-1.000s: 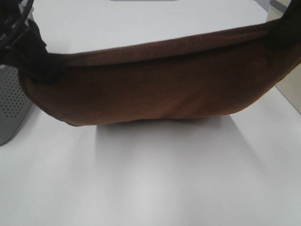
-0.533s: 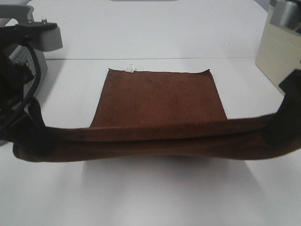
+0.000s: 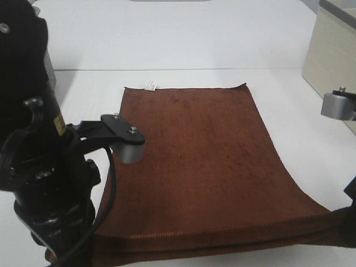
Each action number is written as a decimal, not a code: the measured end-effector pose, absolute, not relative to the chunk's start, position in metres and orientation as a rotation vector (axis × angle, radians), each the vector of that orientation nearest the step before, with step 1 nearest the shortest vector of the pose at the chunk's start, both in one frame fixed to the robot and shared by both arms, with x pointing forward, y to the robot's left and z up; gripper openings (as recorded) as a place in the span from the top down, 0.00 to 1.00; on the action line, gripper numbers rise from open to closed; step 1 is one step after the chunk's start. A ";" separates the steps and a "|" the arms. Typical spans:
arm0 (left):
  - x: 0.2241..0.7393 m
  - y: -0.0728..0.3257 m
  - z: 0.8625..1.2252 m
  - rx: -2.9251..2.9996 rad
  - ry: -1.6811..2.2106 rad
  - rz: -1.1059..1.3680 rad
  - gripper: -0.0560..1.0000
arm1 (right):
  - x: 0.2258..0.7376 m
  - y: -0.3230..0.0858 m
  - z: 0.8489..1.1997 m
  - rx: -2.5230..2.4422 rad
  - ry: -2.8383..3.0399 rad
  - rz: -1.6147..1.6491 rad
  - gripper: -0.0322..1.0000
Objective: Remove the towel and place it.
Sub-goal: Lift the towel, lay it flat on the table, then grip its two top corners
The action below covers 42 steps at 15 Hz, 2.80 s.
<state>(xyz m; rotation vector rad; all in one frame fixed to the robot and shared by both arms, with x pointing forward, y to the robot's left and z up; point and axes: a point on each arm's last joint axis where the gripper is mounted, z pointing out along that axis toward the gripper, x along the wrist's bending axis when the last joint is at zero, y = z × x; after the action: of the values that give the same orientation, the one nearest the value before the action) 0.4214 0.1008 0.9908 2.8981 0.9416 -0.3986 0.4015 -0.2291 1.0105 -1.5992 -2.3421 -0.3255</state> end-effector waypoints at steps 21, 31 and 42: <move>0.419 0.032 0.909 3.046 0.904 -0.792 0.95 | 0.409 -0.217 0.911 -1.598 -1.974 -0.069 0.93; 0.408 0.018 0.911 2.933 1.017 -0.869 0.23 | 0.403 -0.218 0.908 -1.584 -1.956 -0.057 0.33; 0.455 0.012 0.946 2.848 1.025 -0.702 0.07 | 0.462 -0.211 0.957 -1.667 -2.193 -0.328 0.24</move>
<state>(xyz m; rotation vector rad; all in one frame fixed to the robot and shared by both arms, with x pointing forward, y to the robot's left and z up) 0.4553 0.0125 0.9463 2.8484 1.0253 -0.7017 0.4624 -0.2109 0.9573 -1.6673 -2.1926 -0.3281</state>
